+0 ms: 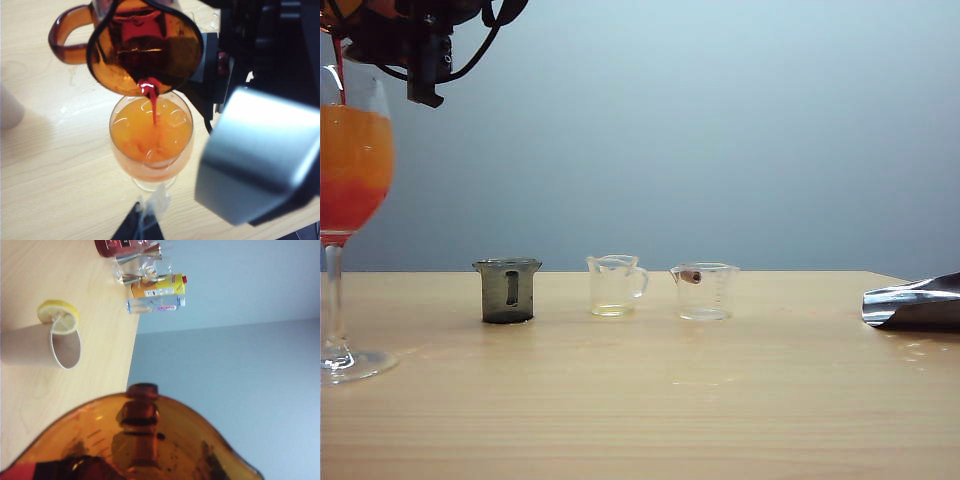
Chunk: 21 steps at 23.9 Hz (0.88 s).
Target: Pick up the fourth measuring cup from the left, pour the grenadine inside into the goblet, and finally put the measuring cup back in its original place.
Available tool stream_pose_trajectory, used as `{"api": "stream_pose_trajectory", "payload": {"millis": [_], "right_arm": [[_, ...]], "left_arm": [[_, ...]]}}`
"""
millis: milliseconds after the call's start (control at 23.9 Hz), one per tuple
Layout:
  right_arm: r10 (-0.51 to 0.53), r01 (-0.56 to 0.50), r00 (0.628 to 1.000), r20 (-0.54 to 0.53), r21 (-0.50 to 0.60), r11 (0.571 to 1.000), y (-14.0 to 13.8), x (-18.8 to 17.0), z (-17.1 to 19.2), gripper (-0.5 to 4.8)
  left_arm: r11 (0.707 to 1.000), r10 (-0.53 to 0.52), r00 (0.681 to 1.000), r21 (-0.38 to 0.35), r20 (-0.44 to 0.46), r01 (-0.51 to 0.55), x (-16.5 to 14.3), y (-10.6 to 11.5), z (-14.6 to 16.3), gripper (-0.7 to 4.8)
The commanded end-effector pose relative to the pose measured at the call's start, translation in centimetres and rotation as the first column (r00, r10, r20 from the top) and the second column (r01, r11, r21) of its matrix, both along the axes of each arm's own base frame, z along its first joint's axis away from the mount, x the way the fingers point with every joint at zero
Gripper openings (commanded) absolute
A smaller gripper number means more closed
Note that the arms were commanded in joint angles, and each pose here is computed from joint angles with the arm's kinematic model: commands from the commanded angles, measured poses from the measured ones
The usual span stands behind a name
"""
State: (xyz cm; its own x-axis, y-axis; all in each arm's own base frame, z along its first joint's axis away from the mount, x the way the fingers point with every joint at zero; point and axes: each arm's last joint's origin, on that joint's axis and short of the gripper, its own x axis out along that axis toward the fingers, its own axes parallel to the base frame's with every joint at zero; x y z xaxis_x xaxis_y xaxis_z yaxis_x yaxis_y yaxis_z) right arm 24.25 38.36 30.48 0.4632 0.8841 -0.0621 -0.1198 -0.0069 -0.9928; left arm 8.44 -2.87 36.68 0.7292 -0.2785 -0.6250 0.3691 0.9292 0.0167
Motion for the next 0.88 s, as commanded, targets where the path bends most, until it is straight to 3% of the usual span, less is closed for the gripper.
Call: {"api": "stream_pose_trajectory", "payload": {"millis": [42,879], "right_arm": [[-0.004,0.003,0.999,0.046,0.025,1.0,-0.06,-0.16,0.84,2.01],[0.002,0.001,0.989,0.145,-0.019,1.0,-0.09,-0.12,0.93,2.01]], "left_arm": [[1.0,-0.001,1.0,-0.005,0.007,0.001,-0.07,0.03,0.12,-0.03],[1.0,-0.001,1.0,-0.005,0.007,0.001,-0.07,0.03,0.12,-0.04]]}}
